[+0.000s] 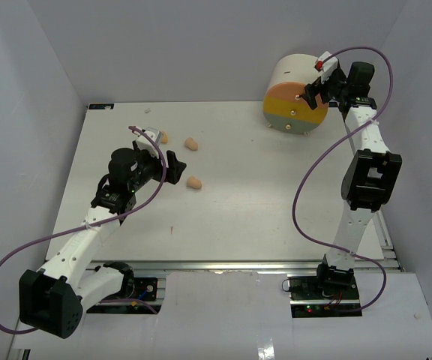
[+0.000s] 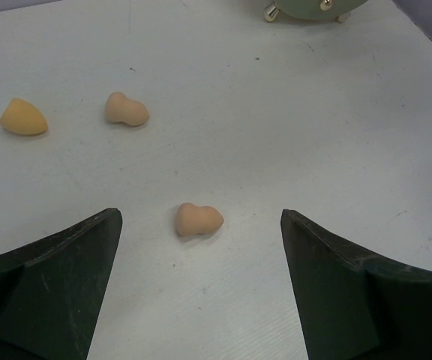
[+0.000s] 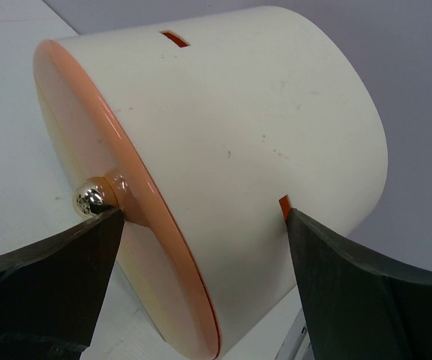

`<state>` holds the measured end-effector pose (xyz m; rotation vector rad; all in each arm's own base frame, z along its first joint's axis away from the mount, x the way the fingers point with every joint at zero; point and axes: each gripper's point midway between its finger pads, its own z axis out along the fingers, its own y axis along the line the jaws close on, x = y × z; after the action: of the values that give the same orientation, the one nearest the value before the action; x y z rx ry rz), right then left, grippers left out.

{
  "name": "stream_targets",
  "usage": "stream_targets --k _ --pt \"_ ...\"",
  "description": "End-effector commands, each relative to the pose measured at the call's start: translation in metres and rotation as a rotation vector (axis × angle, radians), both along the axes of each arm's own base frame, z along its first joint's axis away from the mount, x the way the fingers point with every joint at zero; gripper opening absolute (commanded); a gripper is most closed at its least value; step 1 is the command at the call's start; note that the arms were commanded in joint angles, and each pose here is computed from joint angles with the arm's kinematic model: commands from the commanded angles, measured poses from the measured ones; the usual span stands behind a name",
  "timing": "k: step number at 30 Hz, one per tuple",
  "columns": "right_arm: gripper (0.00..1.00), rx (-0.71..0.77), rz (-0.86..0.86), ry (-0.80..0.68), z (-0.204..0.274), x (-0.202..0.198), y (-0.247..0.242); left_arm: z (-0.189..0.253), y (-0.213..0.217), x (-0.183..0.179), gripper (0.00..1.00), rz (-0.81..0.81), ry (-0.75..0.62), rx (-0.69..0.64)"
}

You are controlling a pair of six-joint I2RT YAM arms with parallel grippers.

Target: Organize the makeup

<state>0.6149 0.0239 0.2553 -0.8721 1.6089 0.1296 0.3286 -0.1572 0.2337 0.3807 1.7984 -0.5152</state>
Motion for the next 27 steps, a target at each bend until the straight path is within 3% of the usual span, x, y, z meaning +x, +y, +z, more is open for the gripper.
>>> stream_targets --k 1,11,20,27 --pt "0.96 -0.023 0.083 -0.008 -0.005 0.003 0.017 0.003 -0.001 0.0 0.98 -0.014 -0.006 0.0" --pt "0.99 -0.028 0.102 0.011 -0.01 -0.001 0.019 0.001 -0.001 0.0 0.98 -0.011 -0.002 0.004" --pt "0.78 0.082 0.138 0.093 -0.002 -0.026 0.036 0.004 -0.001 -0.001 0.98 -0.017 -0.009 -0.001" --pt "0.71 0.141 0.111 0.143 0.008 -0.045 0.046 0.008 0.0 -0.002 0.98 -0.011 -0.019 -0.005"
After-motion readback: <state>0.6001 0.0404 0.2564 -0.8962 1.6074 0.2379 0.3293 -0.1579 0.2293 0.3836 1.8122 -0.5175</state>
